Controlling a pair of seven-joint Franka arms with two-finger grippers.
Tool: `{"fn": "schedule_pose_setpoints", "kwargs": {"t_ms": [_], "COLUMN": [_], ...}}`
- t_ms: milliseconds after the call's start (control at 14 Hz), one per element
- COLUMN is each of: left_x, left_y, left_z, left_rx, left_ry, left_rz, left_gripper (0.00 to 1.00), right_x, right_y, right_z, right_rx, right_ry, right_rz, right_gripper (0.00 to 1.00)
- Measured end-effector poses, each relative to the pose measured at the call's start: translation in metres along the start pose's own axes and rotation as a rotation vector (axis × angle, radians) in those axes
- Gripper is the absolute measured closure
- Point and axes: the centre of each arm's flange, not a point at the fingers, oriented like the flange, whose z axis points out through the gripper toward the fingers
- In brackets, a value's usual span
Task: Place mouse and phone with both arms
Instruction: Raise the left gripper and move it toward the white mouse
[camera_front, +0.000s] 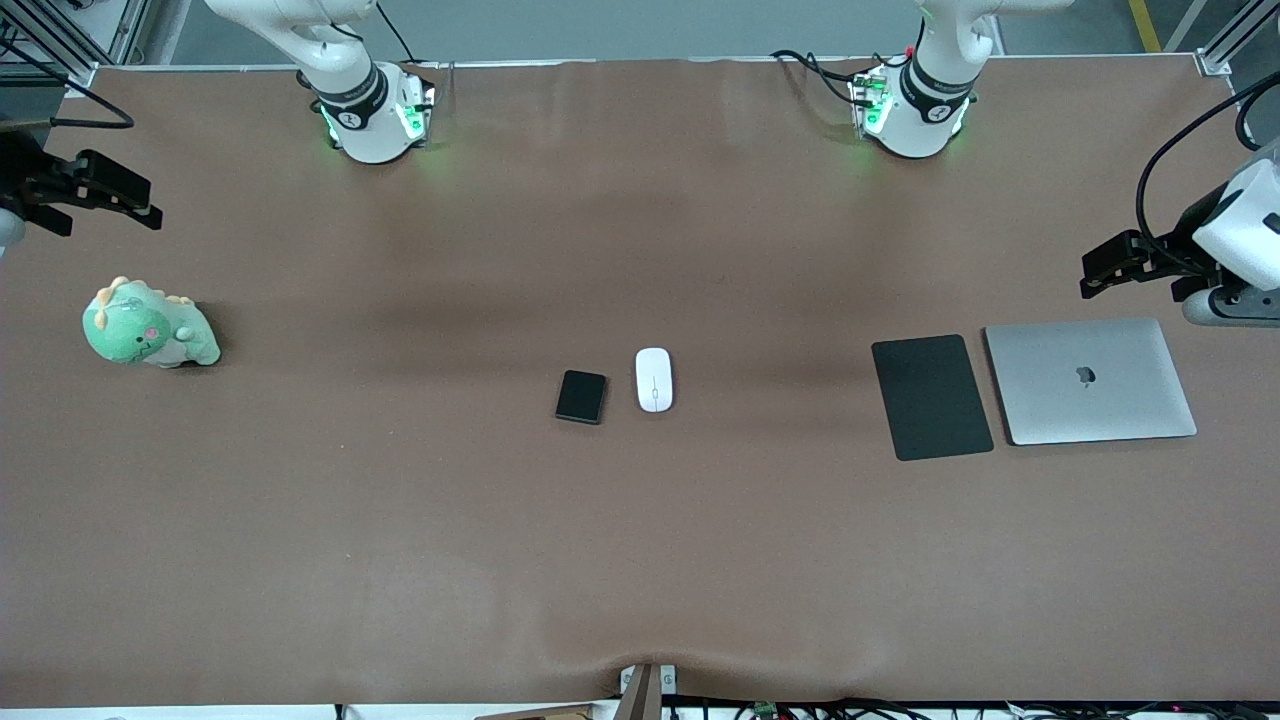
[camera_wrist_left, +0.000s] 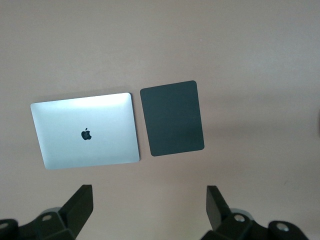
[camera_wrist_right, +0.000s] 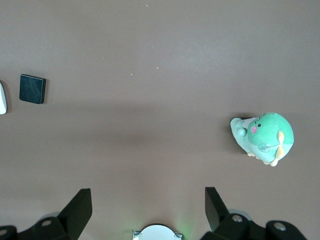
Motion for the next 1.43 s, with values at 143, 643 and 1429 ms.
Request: {"fn": "schedule_pose_setpoints", "kwargs": {"t_ms": [143,643,1429], "left_x": [0.000,0.000,-0.013], "left_y": [0.000,-0.001,0.125], "left_z": [0.000,0.000,0.022], "left_rx": [0.000,0.000,-0.009], "left_ry": [0.000,0.000,-0.055], "left_rz": [0.000,-0.001,0.033], "left_gripper": [0.00,0.00,0.00], "right_x": [0.000,0.001,0.005], "right_y": [0.001,0.003,0.007], "right_z": [0.000,-0.001,-0.001], "right_rx": [0.000,0.000,-0.001], "right_ry": [0.000,0.011,0.020], "right_rz": [0.003,0.007,0.015], "right_gripper": [0.00,0.00,0.00]}}
